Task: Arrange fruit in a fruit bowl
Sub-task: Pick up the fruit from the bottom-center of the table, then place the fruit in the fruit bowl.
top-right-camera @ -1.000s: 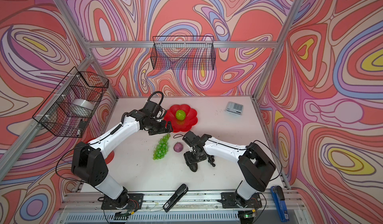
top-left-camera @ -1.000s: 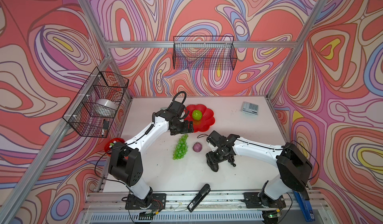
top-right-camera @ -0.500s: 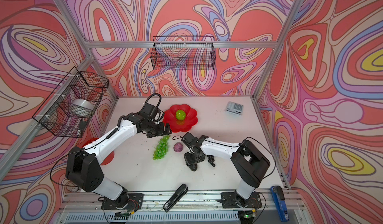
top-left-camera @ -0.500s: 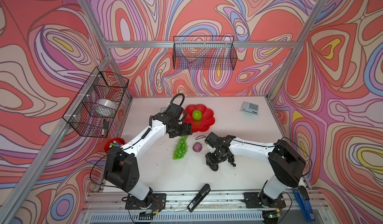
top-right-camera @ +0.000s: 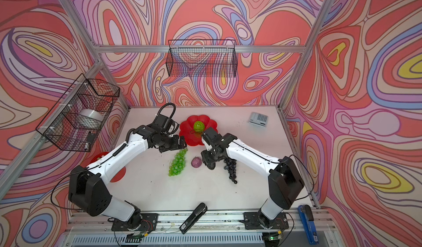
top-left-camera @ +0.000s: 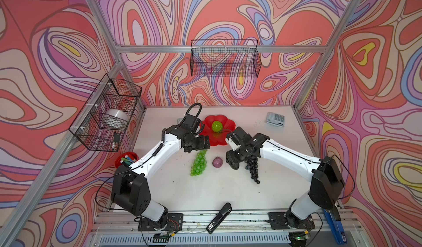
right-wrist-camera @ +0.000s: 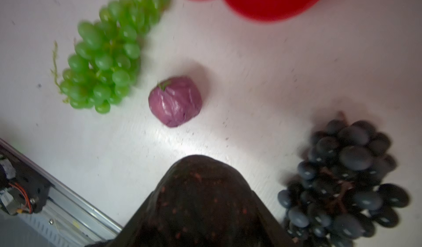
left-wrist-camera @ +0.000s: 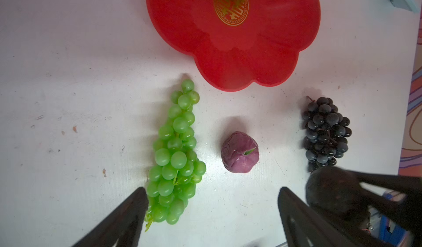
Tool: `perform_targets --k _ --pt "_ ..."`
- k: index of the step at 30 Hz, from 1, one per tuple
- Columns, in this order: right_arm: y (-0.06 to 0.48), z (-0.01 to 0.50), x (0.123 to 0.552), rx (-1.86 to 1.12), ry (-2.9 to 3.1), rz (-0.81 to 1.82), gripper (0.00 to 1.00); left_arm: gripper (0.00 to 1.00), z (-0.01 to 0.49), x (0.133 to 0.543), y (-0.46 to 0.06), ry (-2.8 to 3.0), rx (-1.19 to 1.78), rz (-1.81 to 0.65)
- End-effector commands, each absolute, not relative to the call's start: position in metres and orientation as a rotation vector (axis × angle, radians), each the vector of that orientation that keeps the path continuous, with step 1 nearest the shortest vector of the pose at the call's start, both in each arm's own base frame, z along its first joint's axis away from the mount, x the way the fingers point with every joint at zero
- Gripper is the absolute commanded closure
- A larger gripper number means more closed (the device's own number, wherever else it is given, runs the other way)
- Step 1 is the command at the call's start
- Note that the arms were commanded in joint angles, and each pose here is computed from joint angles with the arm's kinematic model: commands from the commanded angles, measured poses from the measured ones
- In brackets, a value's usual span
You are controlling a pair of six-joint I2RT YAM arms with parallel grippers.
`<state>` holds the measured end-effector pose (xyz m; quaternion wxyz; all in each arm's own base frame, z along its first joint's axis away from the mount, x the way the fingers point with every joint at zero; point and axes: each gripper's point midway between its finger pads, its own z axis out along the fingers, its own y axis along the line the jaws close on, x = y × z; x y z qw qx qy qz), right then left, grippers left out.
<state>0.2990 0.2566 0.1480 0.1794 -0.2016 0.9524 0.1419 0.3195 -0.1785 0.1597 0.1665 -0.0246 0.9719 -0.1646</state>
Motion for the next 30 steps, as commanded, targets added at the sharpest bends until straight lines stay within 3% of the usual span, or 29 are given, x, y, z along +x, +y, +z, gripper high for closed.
perform_targets --k 1,7,13,30 --pt "0.240 0.155 0.347 -0.559 2.634 0.350 0.56 0.08 0.159 0.308 -0.163 2.805 -0.080 -0.370" --pt "0.243 0.154 0.436 -0.542 2.561 0.304 0.55 0.09 0.164 0.301 -0.165 2.777 -0.114 -0.436" --pt "0.254 0.132 0.493 -0.467 2.551 0.350 0.55 0.10 0.167 0.293 -0.159 2.766 -0.143 -0.430" --pt "0.255 0.075 0.518 -0.378 2.614 0.395 0.53 0.10 0.163 0.285 -0.154 2.782 -0.179 -0.418"
